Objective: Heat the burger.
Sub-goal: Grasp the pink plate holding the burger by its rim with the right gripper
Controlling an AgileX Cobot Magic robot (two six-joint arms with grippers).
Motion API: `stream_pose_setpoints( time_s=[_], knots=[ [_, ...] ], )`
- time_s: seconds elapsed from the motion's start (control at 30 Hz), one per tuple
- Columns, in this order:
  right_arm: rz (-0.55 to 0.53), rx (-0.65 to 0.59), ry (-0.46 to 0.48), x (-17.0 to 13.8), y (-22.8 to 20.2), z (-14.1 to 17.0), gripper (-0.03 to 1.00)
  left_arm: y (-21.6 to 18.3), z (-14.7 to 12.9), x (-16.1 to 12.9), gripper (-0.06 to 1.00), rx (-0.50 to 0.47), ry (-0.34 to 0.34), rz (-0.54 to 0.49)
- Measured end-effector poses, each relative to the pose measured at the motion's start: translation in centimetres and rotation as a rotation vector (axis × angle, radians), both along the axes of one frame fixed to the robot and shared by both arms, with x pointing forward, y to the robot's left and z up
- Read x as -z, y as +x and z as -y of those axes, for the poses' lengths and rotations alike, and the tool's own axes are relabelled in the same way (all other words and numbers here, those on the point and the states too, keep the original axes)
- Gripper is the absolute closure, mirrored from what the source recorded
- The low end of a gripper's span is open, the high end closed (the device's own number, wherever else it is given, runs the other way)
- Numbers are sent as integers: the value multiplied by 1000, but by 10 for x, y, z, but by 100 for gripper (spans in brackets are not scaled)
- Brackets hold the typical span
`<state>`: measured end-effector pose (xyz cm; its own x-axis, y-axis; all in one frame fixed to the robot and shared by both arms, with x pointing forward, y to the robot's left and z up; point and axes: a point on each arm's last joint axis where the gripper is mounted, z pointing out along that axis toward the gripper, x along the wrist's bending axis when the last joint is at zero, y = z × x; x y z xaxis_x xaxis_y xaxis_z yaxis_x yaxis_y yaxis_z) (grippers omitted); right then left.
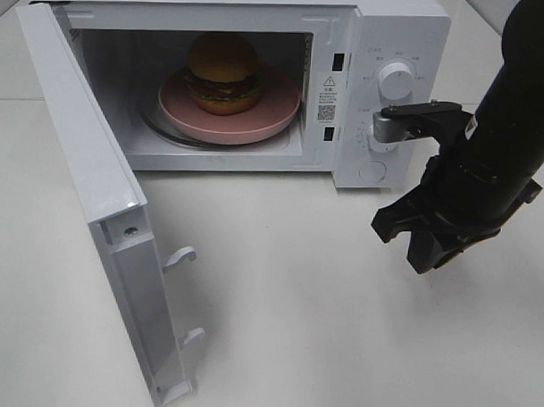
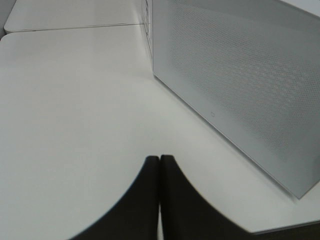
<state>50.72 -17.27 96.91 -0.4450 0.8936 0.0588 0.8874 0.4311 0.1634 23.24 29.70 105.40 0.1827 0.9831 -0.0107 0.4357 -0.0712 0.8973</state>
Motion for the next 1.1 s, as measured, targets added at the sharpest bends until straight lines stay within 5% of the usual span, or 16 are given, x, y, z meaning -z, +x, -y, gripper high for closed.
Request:
stream_pose_setpoints(
  time_s=[0.23,0.3,0.67,0.97,1.1],
  knots=[
    [21,-78,108,-16,5,-12,68,0,0,0,94,0,0,0],
    [53,-164,155,-23,8,-20,57,0,0,0,94,0,0,0],
    [253,-387,194,-42,10,-64,38,0,0,0,94,0,0,0],
    [339,-634,132,-39,11,-109,33,0,0,0,94,0,0,0],
    [407,-785,15,-29,16,-132,29,0,0,0,94,0,0,0]
  ],
)
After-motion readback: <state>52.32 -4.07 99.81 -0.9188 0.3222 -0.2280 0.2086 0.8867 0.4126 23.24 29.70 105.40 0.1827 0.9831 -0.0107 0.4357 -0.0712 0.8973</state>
